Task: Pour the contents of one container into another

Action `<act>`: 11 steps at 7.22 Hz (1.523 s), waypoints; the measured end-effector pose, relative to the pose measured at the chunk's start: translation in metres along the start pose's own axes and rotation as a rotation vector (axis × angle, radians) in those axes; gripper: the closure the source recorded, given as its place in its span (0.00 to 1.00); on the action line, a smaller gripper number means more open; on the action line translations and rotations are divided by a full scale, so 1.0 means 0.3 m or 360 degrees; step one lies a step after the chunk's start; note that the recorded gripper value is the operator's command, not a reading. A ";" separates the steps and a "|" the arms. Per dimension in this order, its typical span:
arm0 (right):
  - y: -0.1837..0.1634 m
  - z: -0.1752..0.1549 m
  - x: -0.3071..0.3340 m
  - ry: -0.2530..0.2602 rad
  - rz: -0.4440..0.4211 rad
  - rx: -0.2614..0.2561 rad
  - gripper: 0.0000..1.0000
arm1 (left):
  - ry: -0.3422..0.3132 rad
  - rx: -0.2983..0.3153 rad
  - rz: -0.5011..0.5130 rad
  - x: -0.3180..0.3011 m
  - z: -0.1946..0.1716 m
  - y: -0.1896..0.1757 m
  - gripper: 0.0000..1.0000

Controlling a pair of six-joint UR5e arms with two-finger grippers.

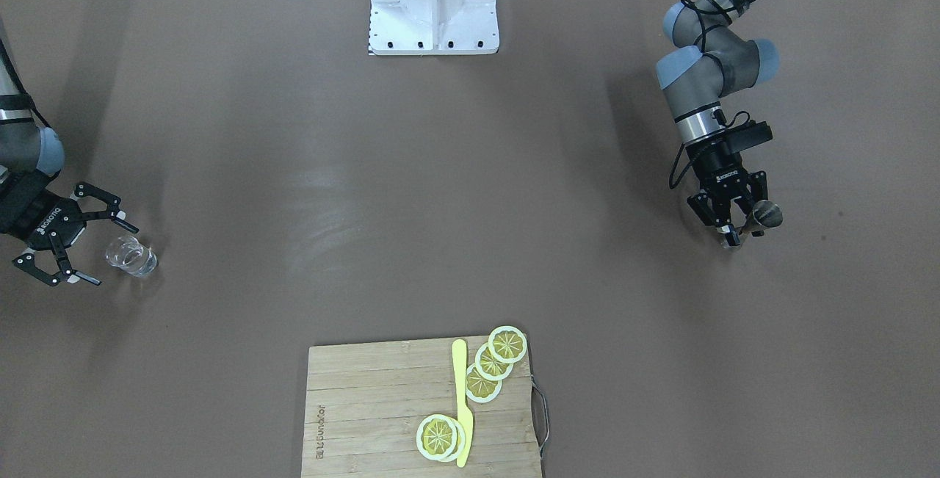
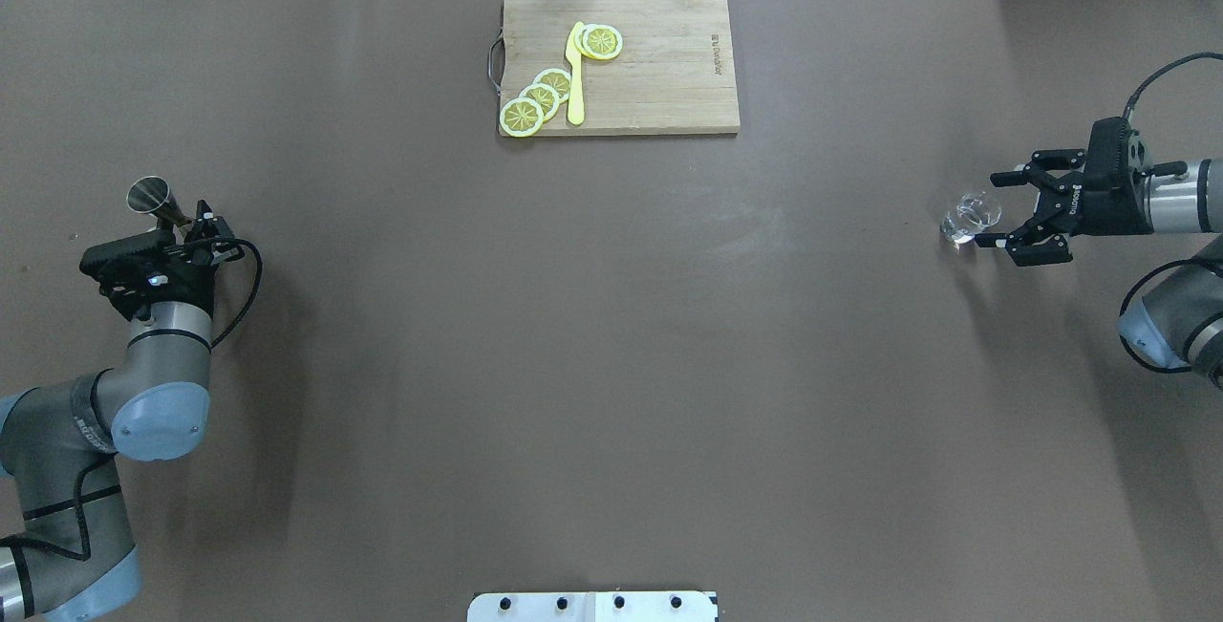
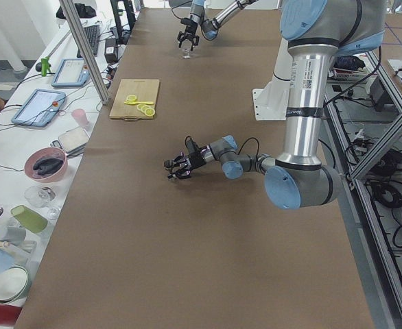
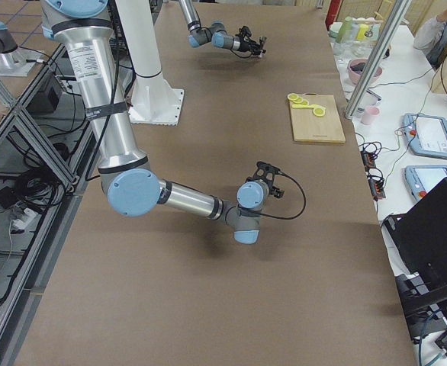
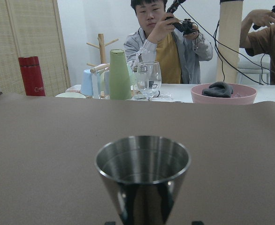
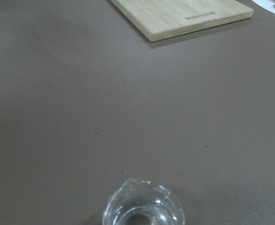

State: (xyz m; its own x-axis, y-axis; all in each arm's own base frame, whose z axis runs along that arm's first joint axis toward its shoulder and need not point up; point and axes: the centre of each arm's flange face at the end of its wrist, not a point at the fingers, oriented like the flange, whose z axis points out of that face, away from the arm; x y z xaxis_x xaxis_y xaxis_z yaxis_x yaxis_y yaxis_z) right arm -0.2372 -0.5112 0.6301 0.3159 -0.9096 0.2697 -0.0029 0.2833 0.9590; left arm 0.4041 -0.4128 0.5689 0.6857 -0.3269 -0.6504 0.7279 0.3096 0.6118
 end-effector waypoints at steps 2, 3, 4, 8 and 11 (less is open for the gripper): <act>-0.012 0.013 0.000 0.0004 -0.0005 0.0007 0.01 | -0.0011 0.0003 -0.0005 -0.009 0.010 0.001 0.77; -0.013 0.024 -0.006 0.0005 -0.0006 0.0007 0.01 | -0.0015 0.0006 -0.0005 -0.012 0.015 -0.005 0.93; -0.012 0.035 -0.013 0.0004 -0.0007 0.0006 0.01 | -0.0017 0.0006 -0.0006 -0.012 0.018 -0.011 1.00; -0.008 0.052 -0.026 0.0001 -0.0007 0.0003 0.21 | 0.0014 -0.0059 -0.0016 0.034 0.011 -0.116 1.00; -0.008 0.053 -0.028 -0.0001 -0.0006 0.0004 0.26 | 0.0134 -0.0060 0.0167 0.084 -0.009 -0.268 1.00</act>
State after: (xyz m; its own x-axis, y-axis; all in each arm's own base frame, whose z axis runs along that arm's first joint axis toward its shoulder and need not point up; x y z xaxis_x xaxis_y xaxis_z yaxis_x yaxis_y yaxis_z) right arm -0.2550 -0.5090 0.6269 0.3156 -0.9108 0.2660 -0.0038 0.2791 0.9602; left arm 0.3629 -0.4435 0.5021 0.7543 -0.2152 -0.6203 0.6506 0.3719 0.6621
